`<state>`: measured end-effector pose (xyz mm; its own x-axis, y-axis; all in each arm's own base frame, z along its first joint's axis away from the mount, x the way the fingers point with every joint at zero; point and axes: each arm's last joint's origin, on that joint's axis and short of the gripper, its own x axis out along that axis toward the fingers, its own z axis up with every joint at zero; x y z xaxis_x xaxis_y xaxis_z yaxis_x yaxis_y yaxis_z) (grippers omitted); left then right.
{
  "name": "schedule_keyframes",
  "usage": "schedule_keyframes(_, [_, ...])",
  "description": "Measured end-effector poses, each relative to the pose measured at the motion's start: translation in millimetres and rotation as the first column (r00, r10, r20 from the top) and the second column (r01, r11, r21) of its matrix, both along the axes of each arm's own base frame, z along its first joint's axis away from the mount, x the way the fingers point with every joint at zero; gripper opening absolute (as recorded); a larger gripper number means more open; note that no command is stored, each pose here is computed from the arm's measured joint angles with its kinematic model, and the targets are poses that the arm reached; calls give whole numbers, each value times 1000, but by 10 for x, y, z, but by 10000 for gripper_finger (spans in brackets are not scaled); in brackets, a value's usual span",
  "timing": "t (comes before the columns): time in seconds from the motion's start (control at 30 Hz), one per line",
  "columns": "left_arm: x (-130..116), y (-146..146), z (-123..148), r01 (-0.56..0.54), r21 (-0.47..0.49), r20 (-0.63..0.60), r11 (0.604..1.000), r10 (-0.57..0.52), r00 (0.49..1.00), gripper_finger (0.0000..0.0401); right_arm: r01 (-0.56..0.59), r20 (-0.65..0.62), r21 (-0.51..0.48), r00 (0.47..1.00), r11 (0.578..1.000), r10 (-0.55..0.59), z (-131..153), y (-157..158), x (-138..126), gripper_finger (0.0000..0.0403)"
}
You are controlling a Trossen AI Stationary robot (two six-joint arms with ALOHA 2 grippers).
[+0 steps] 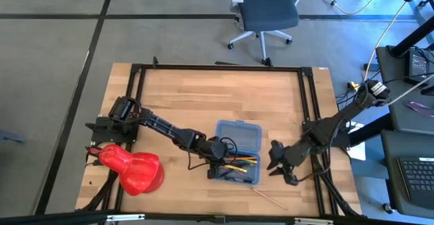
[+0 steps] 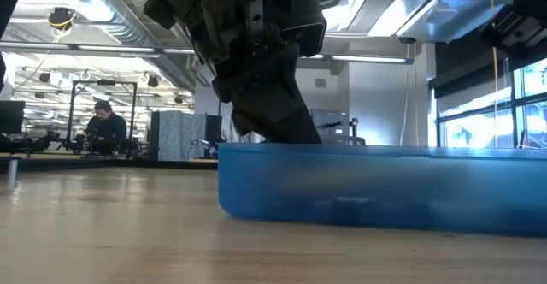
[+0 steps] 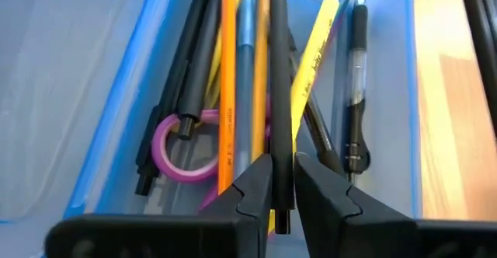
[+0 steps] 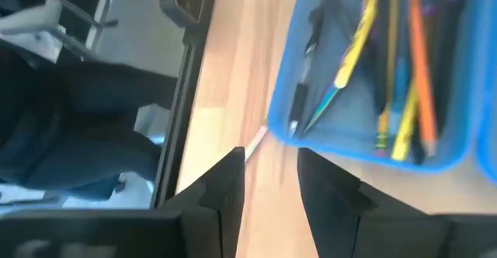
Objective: Pick & place school supplies into a supply box
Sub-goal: Put the top black pen into the blue supply box
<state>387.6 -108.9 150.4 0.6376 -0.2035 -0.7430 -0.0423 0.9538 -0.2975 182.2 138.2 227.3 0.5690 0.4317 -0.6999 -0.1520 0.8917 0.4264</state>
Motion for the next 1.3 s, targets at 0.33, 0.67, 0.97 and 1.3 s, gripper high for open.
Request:
schedule_keyframes(0.33, [-6, 1, -1, 18, -19, -11, 1000, -18, 1000, 122, 14, -299, -117, 953, 993, -48, -64, 355, 122, 124])
schedule_keyframes(0.67, [5, 17, 6, 12, -17, -2, 1000, -12, 1000, 177, 75, -369, -48, 925, 996, -87, -246, 834, 171, 124])
schedule_keyframes(0.97, [14, 18, 13, 89, 67, 33, 994, -92, 995, 178, 47, -362, -35, 930, 998, -57, -524, 1048, 246, 124])
schedule_keyframes(1.3, [29, 35, 24, 72, 148, 64, 986, -82, 995, 177, 136, -452, -96, 877, 986, -165, -835, 1091, 285, 124])
